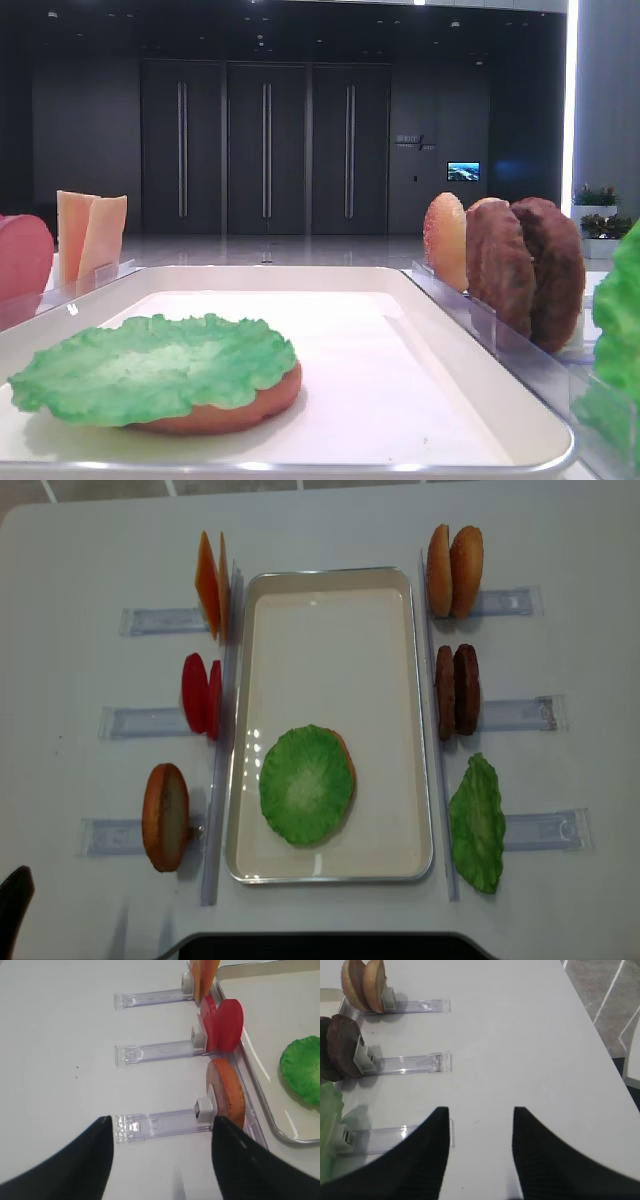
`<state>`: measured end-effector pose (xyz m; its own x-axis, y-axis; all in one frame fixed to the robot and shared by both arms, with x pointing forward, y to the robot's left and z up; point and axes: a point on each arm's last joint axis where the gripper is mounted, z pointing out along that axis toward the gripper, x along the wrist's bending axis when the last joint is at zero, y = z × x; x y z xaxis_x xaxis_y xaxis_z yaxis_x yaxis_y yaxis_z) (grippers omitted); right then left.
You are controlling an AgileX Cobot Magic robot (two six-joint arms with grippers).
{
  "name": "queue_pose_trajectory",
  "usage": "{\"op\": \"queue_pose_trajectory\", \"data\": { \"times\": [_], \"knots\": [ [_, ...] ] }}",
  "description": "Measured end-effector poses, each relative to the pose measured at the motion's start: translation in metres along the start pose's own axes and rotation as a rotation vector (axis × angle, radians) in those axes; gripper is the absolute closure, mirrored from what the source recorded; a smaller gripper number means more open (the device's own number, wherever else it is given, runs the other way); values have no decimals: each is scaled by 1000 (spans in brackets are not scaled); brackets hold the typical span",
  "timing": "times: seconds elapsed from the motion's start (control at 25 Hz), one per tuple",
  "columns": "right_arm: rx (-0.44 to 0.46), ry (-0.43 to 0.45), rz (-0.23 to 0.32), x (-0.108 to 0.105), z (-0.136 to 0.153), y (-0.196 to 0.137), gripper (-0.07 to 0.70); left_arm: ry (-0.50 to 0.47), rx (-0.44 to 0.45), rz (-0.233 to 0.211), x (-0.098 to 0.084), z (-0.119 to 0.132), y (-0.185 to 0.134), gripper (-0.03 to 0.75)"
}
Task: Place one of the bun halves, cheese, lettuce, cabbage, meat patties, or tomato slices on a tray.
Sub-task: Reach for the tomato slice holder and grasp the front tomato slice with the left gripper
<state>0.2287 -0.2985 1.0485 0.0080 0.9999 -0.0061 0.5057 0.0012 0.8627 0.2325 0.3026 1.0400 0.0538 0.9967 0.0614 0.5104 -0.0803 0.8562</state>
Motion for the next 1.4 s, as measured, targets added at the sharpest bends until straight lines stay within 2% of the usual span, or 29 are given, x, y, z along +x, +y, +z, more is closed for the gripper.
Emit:
{"op": "queue_pose_trajectory", "data": {
  "times": [1.12, 1.28, 1.4],
  "knots": [
    [0, -5, -3, 0, 0, 0, 341, 0, 0, 2, 0, 0, 0, 244],
    [0, 0, 0, 0, 0, 0, 341, 15, -17, 4, 2, -4, 3, 279],
    [0, 0, 0, 0, 0, 0, 341, 27, -26, -16, 3, -9, 8, 314]
  ]
}}
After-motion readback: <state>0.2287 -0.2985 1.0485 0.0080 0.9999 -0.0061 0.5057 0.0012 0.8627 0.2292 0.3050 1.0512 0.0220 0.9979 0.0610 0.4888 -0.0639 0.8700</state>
